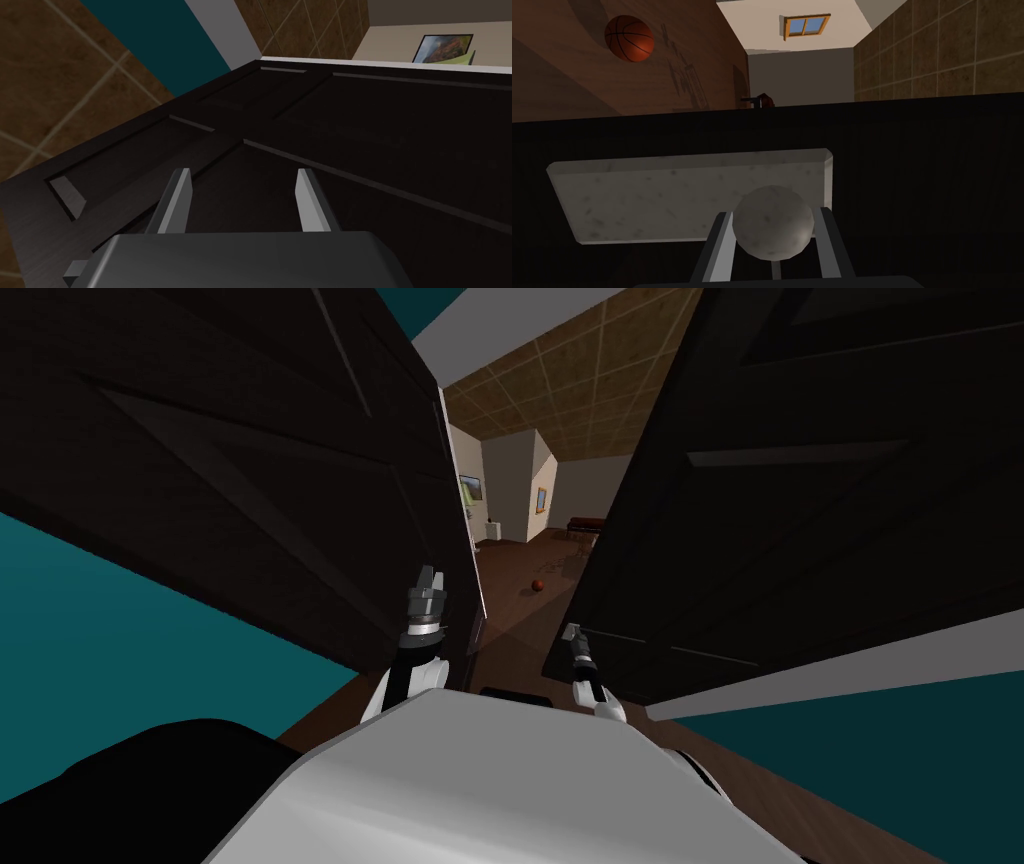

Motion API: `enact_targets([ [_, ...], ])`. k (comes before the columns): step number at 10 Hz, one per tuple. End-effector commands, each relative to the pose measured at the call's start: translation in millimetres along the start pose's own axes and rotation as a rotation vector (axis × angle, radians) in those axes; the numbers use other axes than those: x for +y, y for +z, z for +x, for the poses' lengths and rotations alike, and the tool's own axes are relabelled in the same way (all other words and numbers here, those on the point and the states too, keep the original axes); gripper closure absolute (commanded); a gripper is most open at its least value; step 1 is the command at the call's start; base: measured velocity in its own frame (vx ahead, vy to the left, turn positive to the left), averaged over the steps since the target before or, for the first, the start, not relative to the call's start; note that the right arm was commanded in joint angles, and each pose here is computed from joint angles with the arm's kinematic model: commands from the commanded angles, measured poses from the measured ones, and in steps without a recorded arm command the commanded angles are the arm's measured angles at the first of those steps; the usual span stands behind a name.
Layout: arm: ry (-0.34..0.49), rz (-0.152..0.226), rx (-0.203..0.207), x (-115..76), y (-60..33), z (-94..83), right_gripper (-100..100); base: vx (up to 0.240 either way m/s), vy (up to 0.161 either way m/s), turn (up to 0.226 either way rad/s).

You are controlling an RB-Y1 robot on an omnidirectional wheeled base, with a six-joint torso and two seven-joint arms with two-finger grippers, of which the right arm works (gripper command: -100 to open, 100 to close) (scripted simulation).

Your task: Pull the door open

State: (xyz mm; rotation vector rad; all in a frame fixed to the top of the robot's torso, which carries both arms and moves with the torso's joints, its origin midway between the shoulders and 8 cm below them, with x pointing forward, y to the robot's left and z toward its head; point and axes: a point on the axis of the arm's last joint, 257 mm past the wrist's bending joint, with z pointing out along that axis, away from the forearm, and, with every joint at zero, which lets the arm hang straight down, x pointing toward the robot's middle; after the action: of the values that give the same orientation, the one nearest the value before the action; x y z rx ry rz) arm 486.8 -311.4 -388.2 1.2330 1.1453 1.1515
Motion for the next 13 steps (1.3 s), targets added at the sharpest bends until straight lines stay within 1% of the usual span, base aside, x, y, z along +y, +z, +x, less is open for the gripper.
enact_targets([
  [1, 0.002, 0.01, -0.001, -4.9, -6.6, -12.9, 100, -0.161, -0.017, 0.142],
  [2, 0.002, 0.009, 0.0, -5.1, -10.5, -24.0, 100, -0.15, -0.002, 0.188],
  [3, 0.003, 0.009, 0.001, -5.1, -12.6, -29.7, 100, -0.138, -0.004, 0.162],
  [4, 0.003, 0.009, 0.003, -5.0, -16.8, -40.9, 100, -0.139, 0.002, 0.202],
  [5, 0.004, 0.009, 0.004, -4.9, -18.9, -46.3, 100, -0.123, 0.022, 0.131],
  [6, 0.004, 0.009, 0.004, -4.9, -18.9, -46.3, 100, -0.065, 0.014, 0.017],
  [7, 0.004, 0.01, 0.008, -4.4, -24.8, -61.0, 100, -0.103, 0.037, 0.153],
  [9, 0.004, 0.01, 0.008, -4.4, -24.8, -61.0, 100, -0.074, 0.023, 0.043],
  [10, 0.005, 0.011, 0.011, -3.8, -29.4, -72.2, 100, -0.073, 0.038, 0.116],
  [11, 0.006, 0.011, 0.013, -3.4, -32.0, -78.3, 100, -0.123, 0.069, 0.106],
  [12, 0.002, 0.009, 0.01, -1.9, -30.4, -75.5, 100, -0.057, 0.027, -0.007],
  [13, 0.002, 0.011, 0.029, -2.9, -35.7, -76.3, 100, -0.156, -0.013, 0.099],
])
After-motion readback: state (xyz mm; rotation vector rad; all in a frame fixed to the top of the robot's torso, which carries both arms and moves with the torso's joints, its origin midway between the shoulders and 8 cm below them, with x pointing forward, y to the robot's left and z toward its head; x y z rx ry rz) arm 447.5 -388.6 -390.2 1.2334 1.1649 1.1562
